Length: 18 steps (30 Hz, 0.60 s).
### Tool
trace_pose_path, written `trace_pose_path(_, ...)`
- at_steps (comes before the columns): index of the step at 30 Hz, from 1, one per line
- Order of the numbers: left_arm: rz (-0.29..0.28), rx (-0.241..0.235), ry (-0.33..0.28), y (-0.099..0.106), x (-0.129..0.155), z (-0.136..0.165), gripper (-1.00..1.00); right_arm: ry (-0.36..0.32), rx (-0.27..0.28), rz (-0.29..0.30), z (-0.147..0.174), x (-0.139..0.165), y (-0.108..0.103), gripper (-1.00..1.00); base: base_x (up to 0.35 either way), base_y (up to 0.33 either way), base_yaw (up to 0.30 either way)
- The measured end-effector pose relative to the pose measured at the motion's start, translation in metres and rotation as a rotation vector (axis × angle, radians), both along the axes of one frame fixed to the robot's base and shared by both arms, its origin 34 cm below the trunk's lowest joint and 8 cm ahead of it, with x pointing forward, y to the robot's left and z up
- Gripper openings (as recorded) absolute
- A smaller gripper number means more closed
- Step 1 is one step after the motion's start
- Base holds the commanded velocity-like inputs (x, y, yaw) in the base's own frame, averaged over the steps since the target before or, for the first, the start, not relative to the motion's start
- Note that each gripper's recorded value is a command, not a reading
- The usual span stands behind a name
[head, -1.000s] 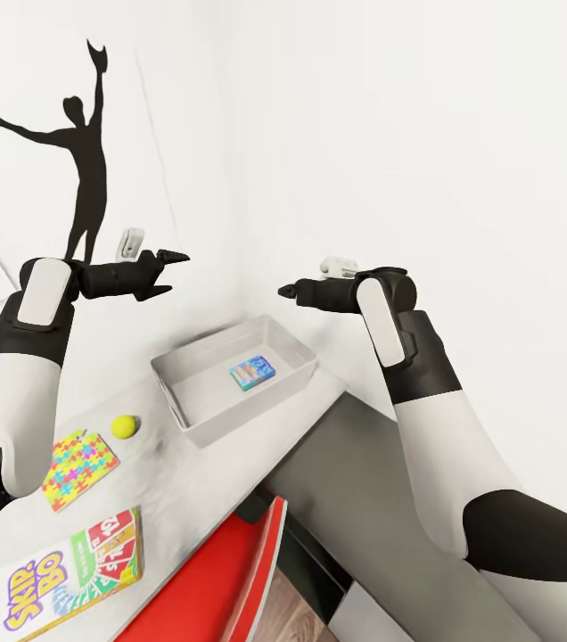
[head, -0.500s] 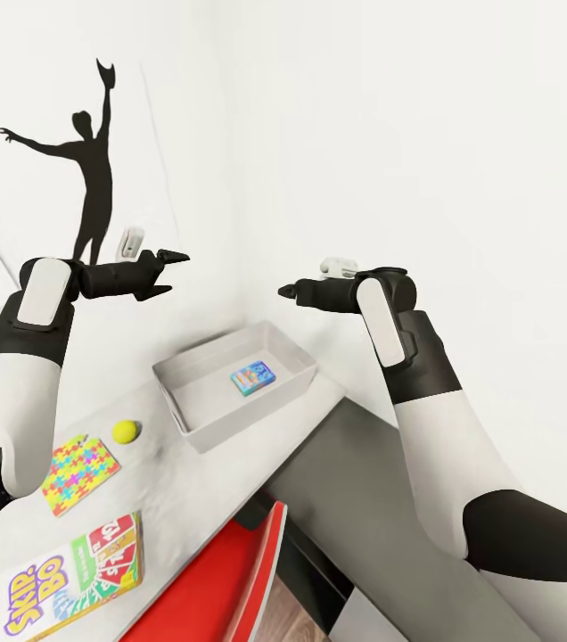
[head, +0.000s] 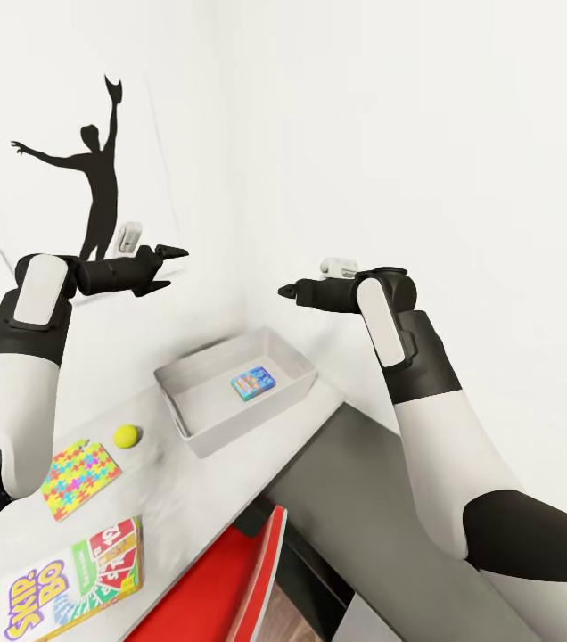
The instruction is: Put all the toys in the child's room - the three board games (two on the bed and one on the table), the two jigsaw puzzles on the table, and the tennis ball on the table - inside the toy box on the table in the child's room.
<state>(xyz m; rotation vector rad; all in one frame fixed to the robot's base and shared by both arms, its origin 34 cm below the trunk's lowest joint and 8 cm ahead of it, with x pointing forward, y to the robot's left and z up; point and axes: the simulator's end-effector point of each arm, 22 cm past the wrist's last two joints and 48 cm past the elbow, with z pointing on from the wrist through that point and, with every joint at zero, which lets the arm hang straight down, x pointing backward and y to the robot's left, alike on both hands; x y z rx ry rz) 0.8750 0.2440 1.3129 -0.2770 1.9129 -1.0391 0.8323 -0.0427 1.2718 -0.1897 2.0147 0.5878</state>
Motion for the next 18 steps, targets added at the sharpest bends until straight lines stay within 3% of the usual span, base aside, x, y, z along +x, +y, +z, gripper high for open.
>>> trace_pose_path(18, 0.000, 0.001, -0.008, 0.0000, -0.0029, 0.0059, 1.00, -0.008, -0.001, 0.000, 0.0060, -0.0024, 0.0000, 1.00, -0.039, 0.000, 0.009)
